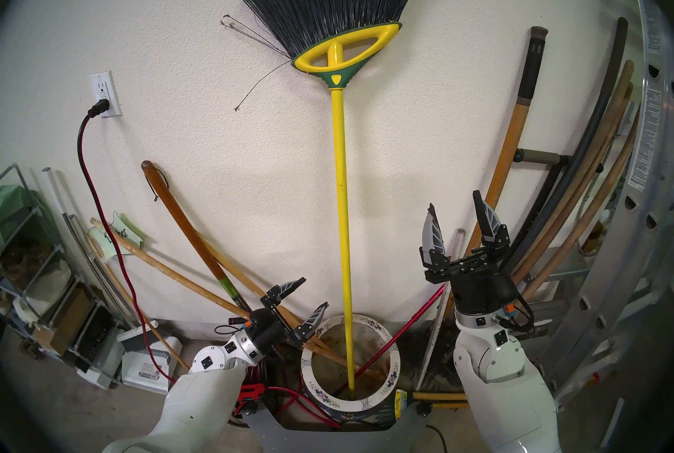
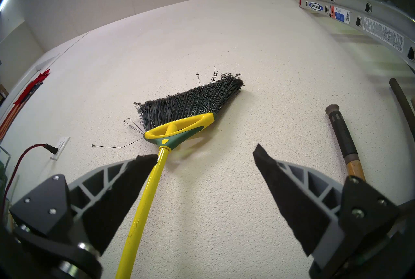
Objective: Take wooden sticks or brooms out of the pot
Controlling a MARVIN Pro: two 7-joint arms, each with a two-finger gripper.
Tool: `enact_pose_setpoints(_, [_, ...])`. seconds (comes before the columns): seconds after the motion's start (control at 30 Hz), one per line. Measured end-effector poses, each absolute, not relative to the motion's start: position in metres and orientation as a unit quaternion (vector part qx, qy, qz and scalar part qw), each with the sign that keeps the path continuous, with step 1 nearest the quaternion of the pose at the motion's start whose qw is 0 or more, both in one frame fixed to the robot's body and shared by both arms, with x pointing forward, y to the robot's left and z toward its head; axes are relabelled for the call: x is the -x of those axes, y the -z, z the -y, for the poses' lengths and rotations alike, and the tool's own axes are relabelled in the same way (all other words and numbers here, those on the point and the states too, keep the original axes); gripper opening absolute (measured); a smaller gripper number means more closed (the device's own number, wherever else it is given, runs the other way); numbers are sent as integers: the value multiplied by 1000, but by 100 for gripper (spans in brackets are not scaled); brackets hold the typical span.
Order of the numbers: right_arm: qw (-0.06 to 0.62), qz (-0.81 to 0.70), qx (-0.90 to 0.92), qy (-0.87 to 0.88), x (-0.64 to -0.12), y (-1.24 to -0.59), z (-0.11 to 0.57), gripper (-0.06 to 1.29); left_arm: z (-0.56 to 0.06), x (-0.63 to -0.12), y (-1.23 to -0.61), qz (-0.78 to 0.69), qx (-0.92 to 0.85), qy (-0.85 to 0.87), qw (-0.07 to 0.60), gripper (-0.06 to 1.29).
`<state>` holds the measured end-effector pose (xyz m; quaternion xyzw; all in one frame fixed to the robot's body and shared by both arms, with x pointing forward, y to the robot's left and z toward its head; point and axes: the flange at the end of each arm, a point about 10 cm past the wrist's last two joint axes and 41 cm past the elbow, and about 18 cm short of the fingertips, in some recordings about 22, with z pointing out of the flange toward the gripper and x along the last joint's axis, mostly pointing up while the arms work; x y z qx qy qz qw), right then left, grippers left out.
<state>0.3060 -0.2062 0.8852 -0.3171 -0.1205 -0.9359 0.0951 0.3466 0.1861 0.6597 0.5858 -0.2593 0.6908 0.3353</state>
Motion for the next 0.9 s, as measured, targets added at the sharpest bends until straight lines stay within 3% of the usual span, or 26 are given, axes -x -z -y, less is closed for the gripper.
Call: enact_pose_setpoints(0.9, [95,120,317,936,-306,-885,206,122,-134,-399,-631,243,-665,-607,360,127])
